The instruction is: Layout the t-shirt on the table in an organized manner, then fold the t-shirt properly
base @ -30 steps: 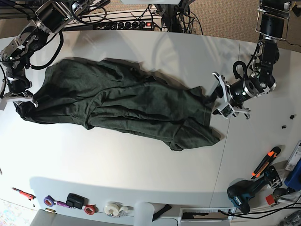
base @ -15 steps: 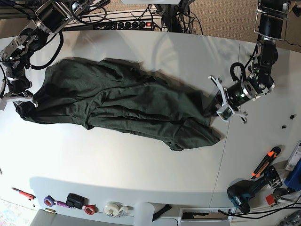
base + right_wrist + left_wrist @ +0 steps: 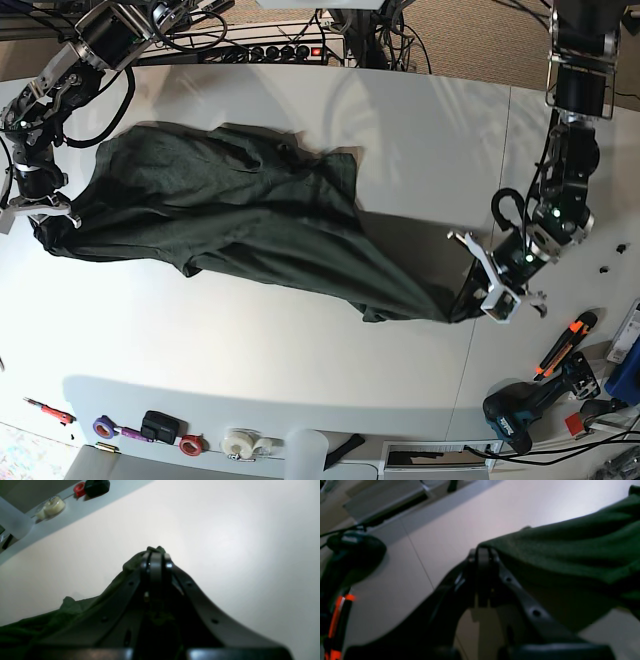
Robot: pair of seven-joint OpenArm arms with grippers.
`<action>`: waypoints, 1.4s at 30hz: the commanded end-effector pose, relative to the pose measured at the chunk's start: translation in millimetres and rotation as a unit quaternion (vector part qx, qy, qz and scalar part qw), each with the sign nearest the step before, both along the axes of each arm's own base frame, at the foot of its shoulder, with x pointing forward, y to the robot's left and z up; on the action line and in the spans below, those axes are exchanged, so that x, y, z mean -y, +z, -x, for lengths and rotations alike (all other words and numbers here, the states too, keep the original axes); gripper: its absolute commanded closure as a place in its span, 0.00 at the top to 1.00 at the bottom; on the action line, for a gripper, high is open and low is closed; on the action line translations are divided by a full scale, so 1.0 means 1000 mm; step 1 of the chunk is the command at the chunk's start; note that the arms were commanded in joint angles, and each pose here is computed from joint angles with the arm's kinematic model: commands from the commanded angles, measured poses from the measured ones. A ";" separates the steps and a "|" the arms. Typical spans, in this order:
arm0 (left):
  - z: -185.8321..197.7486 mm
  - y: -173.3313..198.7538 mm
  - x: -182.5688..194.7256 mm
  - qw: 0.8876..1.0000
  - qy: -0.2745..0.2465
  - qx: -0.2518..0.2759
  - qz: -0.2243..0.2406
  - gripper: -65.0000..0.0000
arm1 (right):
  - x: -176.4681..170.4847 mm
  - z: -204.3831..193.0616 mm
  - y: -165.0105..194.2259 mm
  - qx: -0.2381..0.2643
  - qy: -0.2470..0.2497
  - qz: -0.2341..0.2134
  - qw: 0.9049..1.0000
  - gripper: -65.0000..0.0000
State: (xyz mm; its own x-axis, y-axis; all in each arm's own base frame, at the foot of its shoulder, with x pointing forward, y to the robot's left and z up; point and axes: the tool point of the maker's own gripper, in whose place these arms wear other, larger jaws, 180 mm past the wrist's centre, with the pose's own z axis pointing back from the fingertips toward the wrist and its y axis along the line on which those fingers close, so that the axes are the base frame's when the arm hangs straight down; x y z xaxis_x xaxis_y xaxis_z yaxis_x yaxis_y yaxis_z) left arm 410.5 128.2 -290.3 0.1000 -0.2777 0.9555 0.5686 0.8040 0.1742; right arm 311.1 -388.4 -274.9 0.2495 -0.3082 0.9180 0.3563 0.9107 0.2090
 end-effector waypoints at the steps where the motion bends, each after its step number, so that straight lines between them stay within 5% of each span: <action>1: -0.008 0.021 -0.003 1.000 0.001 0.029 0.007 0.00 | 0.005 -0.006 0.021 0.030 0.002 0.017 0.999 0.00; 8: -0.006 0.008 -0.007 1.000 0.006 -0.001 -0.014 0.00 | 0.005 -0.006 0.021 0.030 0.002 0.017 0.999 0.00; 17: 0.014 -0.046 -0.028 0.982 0.031 -0.173 -0.073 0.00 | 0.005 -0.006 0.021 0.030 0.002 0.017 0.999 0.00; 26: 0.009 -0.033 -0.042 0.986 0.039 -0.148 -0.063 0.00 | 0.005 -0.006 0.021 0.030 0.002 0.017 0.999 0.00; 30: 0.005 -0.031 -0.046 0.987 0.045 -0.129 -0.081 0.44 | 0.004 -0.005 0.020 0.027 0.003 0.015 1.000 0.00; 35: 0.003 -0.039 -0.067 0.981 0.114 -0.135 -0.079 0.47 | 0.004 -0.005 0.019 0.023 0.004 0.014 1.000 0.00; 42: 0.061 -0.091 -0.044 0.972 0.052 -0.223 -0.054 0.46 | 0.004 -0.005 0.019 0.023 0.004 0.014 1.000 0.00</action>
State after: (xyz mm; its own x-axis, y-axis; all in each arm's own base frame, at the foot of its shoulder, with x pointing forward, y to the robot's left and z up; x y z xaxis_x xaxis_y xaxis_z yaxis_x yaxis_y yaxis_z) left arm 337.7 165.2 -395.7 0.5625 -0.3287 0.7587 0.5231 0.8521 -0.0187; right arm 310.3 -387.4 -277.7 0.2636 -0.3127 0.9125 0.3563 0.9107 0.2092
